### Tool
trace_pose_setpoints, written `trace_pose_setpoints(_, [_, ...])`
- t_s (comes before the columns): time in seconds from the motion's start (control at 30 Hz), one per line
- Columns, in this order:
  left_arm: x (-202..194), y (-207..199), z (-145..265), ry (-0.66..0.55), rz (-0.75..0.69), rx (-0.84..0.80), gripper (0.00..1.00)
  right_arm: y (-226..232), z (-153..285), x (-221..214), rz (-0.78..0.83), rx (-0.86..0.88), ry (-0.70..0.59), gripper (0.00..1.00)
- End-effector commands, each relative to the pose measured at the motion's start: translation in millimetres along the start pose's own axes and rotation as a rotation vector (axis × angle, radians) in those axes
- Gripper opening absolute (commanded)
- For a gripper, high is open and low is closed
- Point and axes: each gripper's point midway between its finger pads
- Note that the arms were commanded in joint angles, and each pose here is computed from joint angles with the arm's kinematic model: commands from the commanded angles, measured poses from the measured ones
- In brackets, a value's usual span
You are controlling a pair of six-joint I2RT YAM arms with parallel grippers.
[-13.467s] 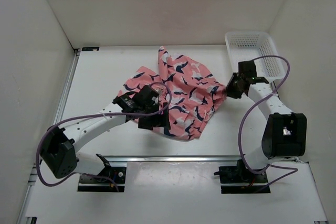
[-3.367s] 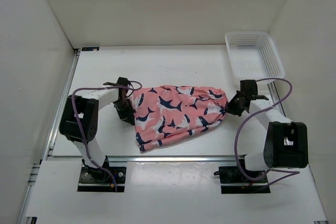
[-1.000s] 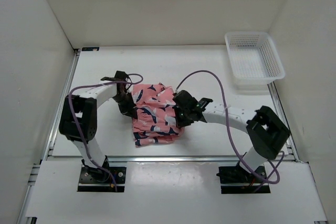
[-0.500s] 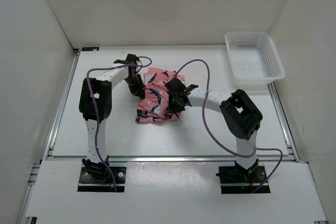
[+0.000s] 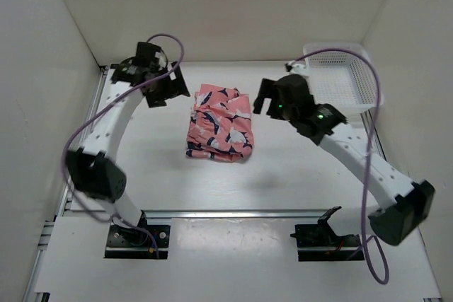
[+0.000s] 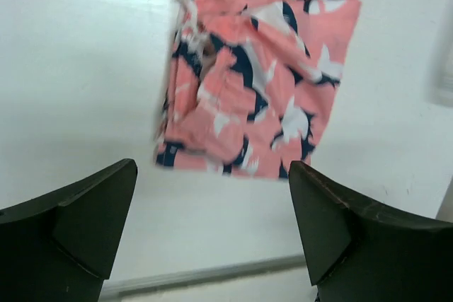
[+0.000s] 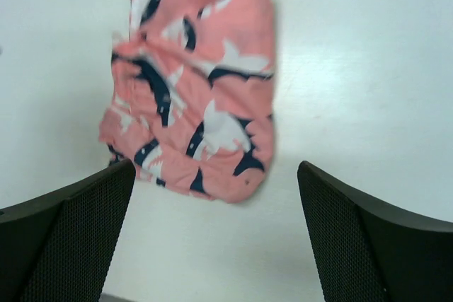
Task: Fold and stack the shorts
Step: Fold the shorts
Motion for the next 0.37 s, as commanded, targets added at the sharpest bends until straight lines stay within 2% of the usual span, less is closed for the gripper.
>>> trace_pose_setpoints(0.0, [-16.0, 28.7, 71.0, -0.095, -0.027, 0.017, 1.00, -69.8, 25.6, -11.6, 0.024, -0.209, 0.012, 1.00])
trace_pose_setpoints(0.07, [-29.1, 39.2, 99.0, -0.147, -0.022, 0.005, 1.00, -94.7, 42.1, -13.4, -0.002, -0.271, -0.011, 1.00])
trace_pose_setpoints(0.1, [-47.0, 53.2, 94.6, -0.122, -0.019, 0.035, 1.00, -104.8, 46.5, -18.5, -0.011, -0.300, -0.009, 1.00])
trace_pose_setpoints(0.17, [-58.7, 60.6, 105.4, -0.159, -0.007, 0.027, 1.00, -127.1, 51.4, -42.0, -0.017, -0.354, 0.031, 1.00])
trace_pose_setpoints(0.2, [-64.9, 64.1, 123.6, -0.211, -0.009, 0.008, 1.00, -137.7, 60.7, -43.1, -0.049, -0.370, 0.013, 1.00])
trace_pose_setpoints(0.33, [-92.0, 80.9, 132.7, -0.257, 0.019, -0.005, 1.00, -164.8, 69.7, -75.4, -0.071, -0.417, 0.025, 1.00])
Point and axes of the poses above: each gripper's point midway between its finger pads, its own z axis back along the fingers, its own y axis along the line the jaws close on, x = y × z, and after that the axes turned 3 degrees about z, right-handed
